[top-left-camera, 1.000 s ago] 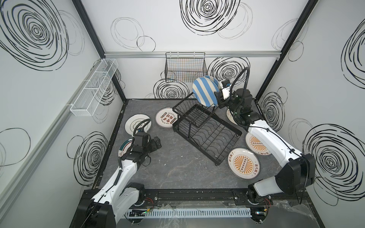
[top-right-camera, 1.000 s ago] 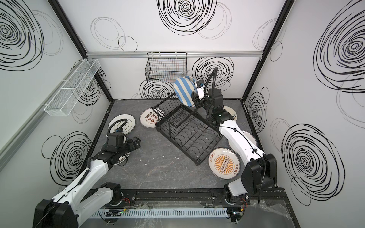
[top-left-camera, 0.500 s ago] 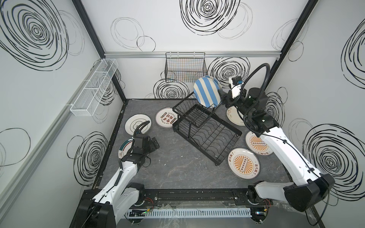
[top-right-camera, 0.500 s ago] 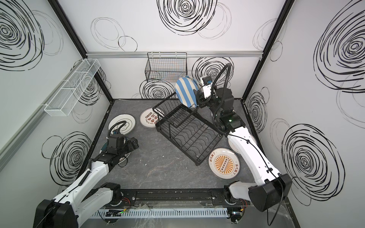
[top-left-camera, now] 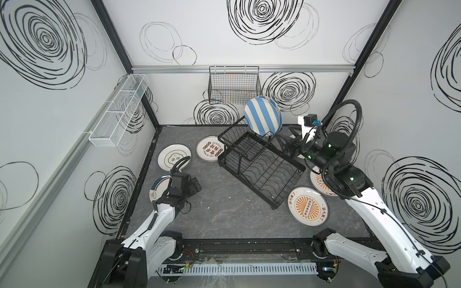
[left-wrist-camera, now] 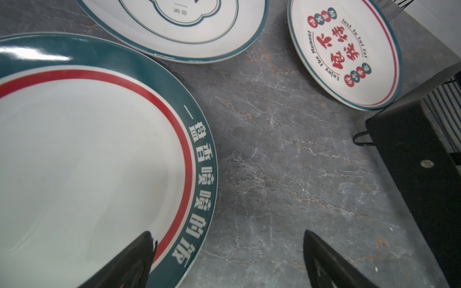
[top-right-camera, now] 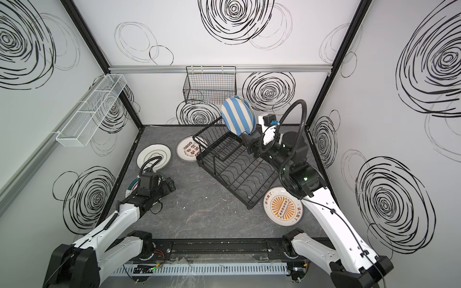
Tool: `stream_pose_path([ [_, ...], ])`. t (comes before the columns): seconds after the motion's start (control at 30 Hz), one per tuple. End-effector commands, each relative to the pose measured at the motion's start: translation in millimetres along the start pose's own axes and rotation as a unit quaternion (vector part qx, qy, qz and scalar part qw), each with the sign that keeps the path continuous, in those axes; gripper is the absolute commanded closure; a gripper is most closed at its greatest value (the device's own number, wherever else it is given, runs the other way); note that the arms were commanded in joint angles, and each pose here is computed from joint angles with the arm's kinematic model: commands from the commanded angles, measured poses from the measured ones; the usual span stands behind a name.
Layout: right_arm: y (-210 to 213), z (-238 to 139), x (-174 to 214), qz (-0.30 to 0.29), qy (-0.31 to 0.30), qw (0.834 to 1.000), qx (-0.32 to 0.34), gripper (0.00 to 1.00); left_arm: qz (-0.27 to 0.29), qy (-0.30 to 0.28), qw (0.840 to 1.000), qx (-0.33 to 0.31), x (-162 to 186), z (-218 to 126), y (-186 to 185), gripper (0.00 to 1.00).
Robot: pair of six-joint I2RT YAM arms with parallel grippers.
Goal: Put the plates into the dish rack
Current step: 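Open the right gripper and move it toward the green-rimmed plate near the left gripper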
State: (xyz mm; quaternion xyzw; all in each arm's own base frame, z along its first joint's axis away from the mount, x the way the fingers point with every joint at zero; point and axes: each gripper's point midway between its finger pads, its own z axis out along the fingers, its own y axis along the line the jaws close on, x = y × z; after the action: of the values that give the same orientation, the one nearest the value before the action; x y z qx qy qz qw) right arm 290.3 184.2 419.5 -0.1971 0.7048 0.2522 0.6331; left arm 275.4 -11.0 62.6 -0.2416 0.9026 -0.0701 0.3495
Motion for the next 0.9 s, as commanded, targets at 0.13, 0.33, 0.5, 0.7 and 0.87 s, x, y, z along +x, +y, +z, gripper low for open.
stream_pose_path([
  [0.13,30.9,-14.7,38.3,0.06,0.029,0.997,-0.038,0.26,-0.015,0.004,1.0,0.014,0.9,10.1,-1.2,0.04],
  [0.33,61.5,-12.5,67.8,0.082,0.059,0.992,-0.069,0.26,-0.02,0.039,0.998,0.046,19.4,17.4,-10.2,0.04],
  [0.5,82.9,-13.8,75.3,0.082,0.065,0.991,-0.081,0.24,-0.007,0.058,0.997,0.053,40.9,17.1,-15.8,0.04],
  [0.7,92.3,-4.5,87.1,0.084,0.086,0.989,-0.089,0.24,-0.006,0.078,0.993,0.092,62.1,12.4,-38.6,0.04],
  [0.87,103.4,-1.4,96.5,0.102,0.094,0.985,-0.102,0.24,0.008,0.084,0.987,0.134,77.1,0.1,-71.1,0.04],
])
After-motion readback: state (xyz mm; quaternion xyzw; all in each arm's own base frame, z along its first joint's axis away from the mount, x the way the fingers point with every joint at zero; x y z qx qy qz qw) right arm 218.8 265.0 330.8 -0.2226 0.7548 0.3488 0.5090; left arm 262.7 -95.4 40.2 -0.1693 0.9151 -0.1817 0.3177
